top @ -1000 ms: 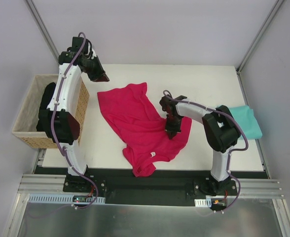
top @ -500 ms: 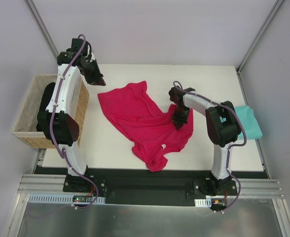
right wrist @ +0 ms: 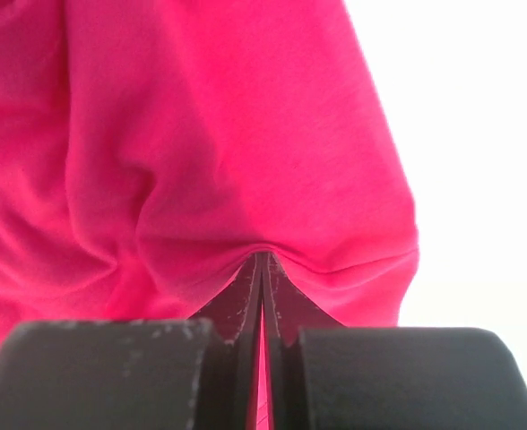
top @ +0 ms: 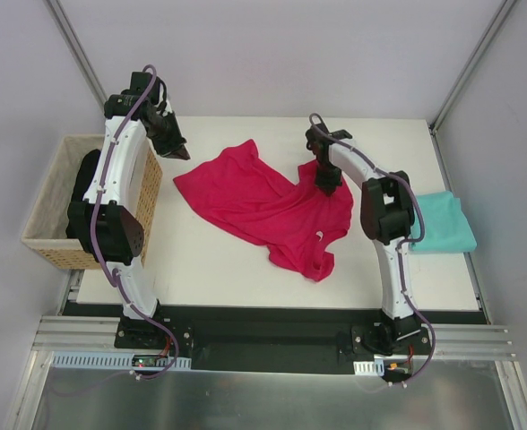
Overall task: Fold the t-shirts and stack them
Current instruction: Flatten out the tshirt
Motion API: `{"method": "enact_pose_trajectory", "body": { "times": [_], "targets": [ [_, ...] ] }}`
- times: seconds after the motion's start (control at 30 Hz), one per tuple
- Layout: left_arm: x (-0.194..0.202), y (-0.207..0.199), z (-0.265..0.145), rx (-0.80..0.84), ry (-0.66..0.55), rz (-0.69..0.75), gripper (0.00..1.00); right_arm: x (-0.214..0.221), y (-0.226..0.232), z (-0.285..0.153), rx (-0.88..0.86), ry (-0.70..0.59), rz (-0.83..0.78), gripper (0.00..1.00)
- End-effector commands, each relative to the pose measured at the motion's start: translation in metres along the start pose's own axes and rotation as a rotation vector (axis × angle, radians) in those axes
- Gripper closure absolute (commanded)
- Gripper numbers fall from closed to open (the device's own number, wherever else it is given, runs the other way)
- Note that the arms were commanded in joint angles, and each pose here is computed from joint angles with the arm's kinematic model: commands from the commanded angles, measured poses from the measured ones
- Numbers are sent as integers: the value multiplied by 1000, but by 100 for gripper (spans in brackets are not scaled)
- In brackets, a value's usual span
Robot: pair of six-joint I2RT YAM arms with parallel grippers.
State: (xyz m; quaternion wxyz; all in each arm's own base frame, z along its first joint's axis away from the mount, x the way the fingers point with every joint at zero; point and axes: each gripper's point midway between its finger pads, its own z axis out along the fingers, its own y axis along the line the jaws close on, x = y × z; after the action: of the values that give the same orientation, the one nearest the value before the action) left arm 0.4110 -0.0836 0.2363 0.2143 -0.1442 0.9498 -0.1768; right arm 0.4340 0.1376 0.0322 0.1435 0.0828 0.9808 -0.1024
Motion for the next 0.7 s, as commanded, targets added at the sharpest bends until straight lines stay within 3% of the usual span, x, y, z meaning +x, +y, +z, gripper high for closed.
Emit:
{"method": "enact_pose_trajectory", "body": {
  "times": [0.0, 0.2, 0.27, 0.3, 0.37, 0.4, 0.5, 0.67],
  "targets": [
    [3, 5, -23, -20, -28, 29, 94, -45, -38, -12, 116, -111, -44, 99],
    [8, 4, -21, -9, -6, 18, 94, -65, -78, -38, 161, -181, -13, 99],
    [12, 4, -18, -5, 10, 11, 94, -63, -81, -66, 111, -211, 10, 94],
    [13, 5, -16, -4, 19, 9, 94, -59, -82, -75, 89, -213, 24, 86],
    [16, 5, -14, -4, 30, 2, 94, -38, -81, -89, 27, -186, 40, 81],
    [17, 6, -13, -3, 32, 1, 94, -29, -82, -92, 18, -167, 69, 69],
    [17, 4, -11, 4, 36, -1, 95, 6, -81, -102, -11, -129, 95, 62],
    [14, 0, -14, 18, 23, -2, 94, 55, -73, -118, 18, -117, 26, 61]
  ]
}}
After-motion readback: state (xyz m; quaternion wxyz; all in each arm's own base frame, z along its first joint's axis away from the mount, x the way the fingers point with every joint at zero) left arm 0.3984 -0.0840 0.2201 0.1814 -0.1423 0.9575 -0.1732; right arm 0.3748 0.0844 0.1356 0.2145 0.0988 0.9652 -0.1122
